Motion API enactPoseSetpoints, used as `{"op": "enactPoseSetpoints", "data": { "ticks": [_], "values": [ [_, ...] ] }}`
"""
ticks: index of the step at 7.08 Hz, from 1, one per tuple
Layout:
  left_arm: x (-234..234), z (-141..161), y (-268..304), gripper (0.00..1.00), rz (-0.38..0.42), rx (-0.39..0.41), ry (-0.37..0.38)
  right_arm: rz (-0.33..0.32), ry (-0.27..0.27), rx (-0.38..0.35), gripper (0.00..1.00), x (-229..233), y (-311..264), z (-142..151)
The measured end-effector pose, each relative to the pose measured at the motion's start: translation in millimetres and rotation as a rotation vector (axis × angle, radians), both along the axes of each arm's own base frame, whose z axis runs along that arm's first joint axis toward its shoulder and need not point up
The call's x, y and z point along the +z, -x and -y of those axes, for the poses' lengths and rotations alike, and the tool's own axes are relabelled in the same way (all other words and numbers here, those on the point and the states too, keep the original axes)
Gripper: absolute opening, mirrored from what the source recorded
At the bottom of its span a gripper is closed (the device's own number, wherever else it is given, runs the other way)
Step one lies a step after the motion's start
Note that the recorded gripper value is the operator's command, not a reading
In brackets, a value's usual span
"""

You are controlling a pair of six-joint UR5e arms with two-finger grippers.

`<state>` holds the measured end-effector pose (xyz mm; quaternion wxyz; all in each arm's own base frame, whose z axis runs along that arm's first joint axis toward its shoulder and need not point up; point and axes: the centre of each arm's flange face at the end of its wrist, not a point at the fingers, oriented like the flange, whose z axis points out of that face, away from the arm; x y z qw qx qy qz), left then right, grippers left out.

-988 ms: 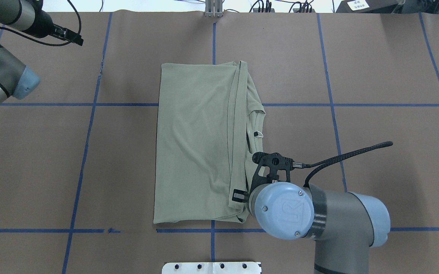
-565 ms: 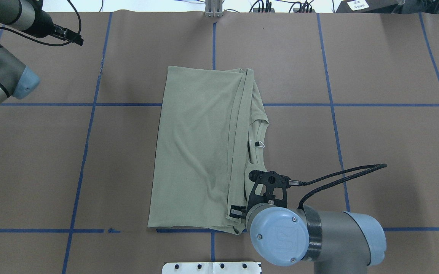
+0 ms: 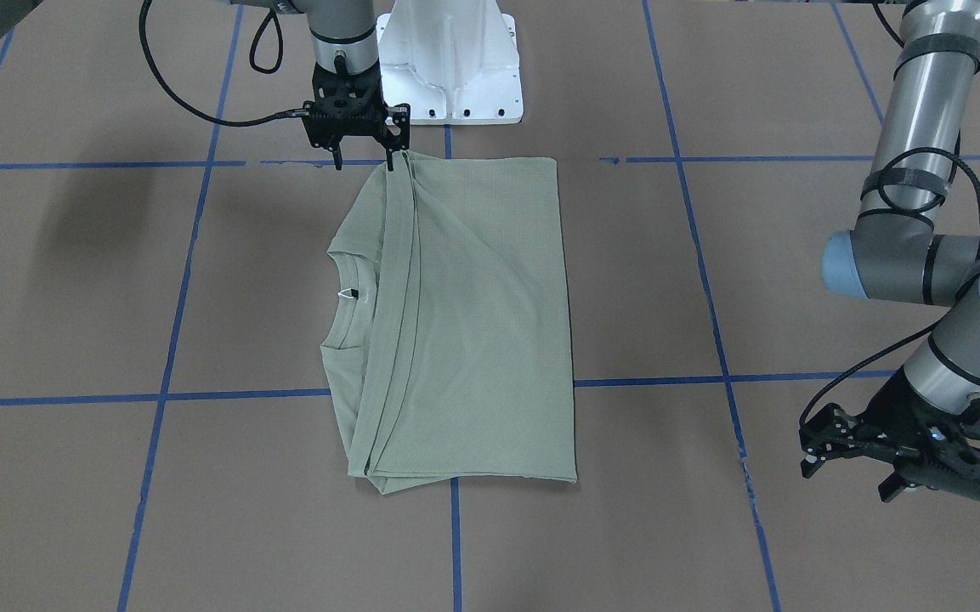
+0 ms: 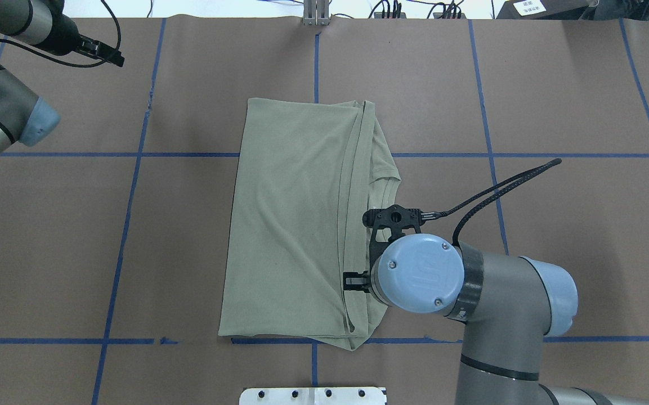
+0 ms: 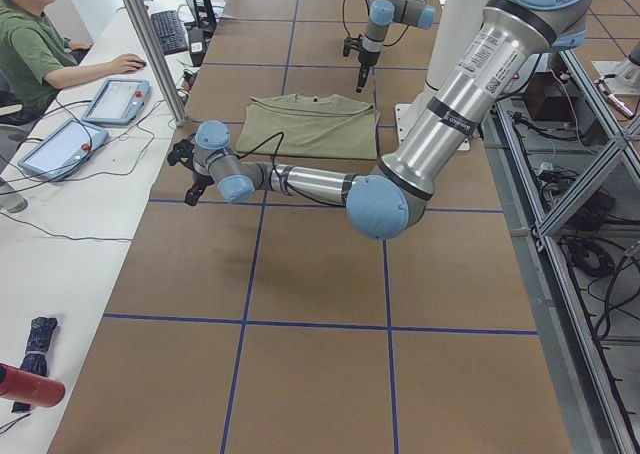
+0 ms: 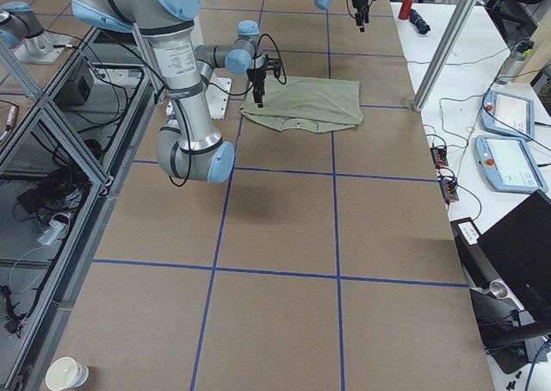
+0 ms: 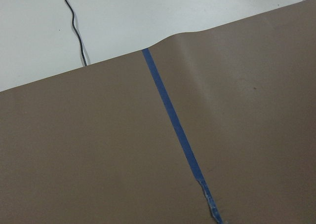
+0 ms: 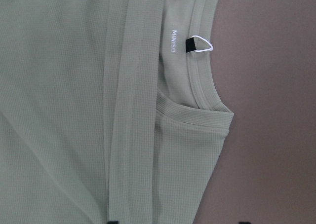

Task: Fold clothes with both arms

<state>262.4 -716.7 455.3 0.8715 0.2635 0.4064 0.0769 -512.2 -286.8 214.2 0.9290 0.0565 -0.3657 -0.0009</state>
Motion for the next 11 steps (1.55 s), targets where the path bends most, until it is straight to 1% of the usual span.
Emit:
{"op": "enactPoseSetpoints", "data": {
  "ticks": [1, 2, 3, 4, 5, 6, 8, 9, 10, 11],
  "values": [
    [0, 0, 0, 1.00, 0.000, 0.001, 0.000, -0.008, -0.028, -0.105, 1.00, -7, 15, 6],
    [-1, 0, -1, 1.00, -0.001, 0.000, 0.001, -0.032, -0.045, -0.189, 1.00, -9, 33, 8],
    [-1, 0, -1, 1.00, -0.001, 0.000, 0.000, -0.074, -0.057, -0.253, 1.00, -10, 51, 10],
    [-2, 0, -1, 1.00, -0.003, 0.000, 0.000, -0.110, -0.069, -0.304, 0.87, -7, 64, 8],
    [-2, 0, -1, 1.00, -0.004, -0.002, 0.002, -0.137, -0.080, -0.343, 0.67, -2, 75, 3],
    [-3, 0, -1, 1.00, -0.005, -0.003, 0.003, -0.160, -0.090, -0.371, 0.63, 5, 84, -1],
    [-3, 0, -1, 1.00, -0.007, -0.005, 0.003, -0.180, -0.104, -0.405, 0.60, 11, 92, -6],
    [-5, 0, -1, 1.00, -0.008, -0.005, 0.003, -0.180, -0.108, -0.412, 0.55, 10, 94, -8],
    [-5, 0, -1, 1.00, -0.009, -0.005, 0.002, -0.179, -0.111, -0.416, 0.45, 8, 96, -10],
    [-5, -1, -1, 1.00, -0.009, -0.005, 0.003, -0.178, -0.113, -0.419, 0.38, 6, 98, -11]
  ]
}}
